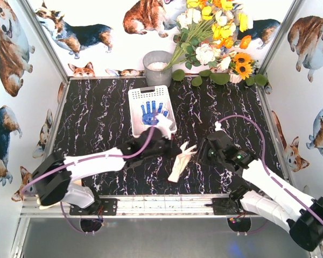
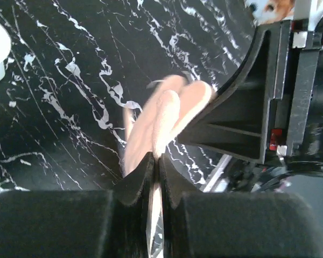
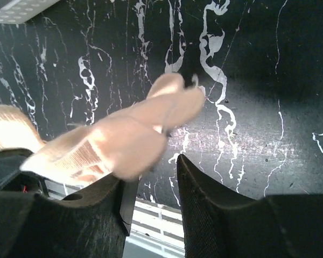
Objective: Put the gloves into the storage basket
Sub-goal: Adjust the glove at the center of the board.
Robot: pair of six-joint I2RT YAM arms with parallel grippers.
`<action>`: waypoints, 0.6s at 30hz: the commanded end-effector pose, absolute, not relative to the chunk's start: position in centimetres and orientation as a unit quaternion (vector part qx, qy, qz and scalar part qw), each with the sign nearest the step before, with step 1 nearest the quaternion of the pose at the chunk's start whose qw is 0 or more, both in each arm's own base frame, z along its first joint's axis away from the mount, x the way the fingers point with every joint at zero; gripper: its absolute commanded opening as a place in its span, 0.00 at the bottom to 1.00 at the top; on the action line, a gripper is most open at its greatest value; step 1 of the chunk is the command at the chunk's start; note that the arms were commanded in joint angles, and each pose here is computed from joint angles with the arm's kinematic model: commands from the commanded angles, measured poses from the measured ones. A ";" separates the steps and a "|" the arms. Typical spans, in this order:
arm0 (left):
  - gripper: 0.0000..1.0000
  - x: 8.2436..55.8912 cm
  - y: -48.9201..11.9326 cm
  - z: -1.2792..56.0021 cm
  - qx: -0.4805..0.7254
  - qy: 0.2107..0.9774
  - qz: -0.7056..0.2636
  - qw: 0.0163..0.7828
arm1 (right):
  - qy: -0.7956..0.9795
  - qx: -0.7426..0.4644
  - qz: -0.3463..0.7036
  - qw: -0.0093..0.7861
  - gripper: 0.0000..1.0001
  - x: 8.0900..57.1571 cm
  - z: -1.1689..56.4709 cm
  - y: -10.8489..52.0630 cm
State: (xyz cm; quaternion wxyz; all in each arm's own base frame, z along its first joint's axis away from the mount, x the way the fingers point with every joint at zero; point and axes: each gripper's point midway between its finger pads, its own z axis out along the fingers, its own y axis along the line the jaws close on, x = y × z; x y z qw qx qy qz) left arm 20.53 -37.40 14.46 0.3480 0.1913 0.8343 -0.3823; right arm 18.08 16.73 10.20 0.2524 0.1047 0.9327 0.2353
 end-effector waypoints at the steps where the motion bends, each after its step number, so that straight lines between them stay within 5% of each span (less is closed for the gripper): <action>1: 0.00 21.1 -34.0 11.8 0.056 0.857 -0.396 0.324 | 0.922 0.110 0.246 0.277 0.37 18.3 11.1 16.4; 6: 0.05 21.2 -29.2 6.3 -0.067 0.884 -0.395 0.241 | 0.922 0.113 0.269 0.256 0.42 18.1 10.4 17.5; 18: 0.36 20.1 -23.3 5.0 -0.067 0.914 -0.304 0.262 | 0.934 0.084 0.282 0.203 0.41 17.8 9.3 20.7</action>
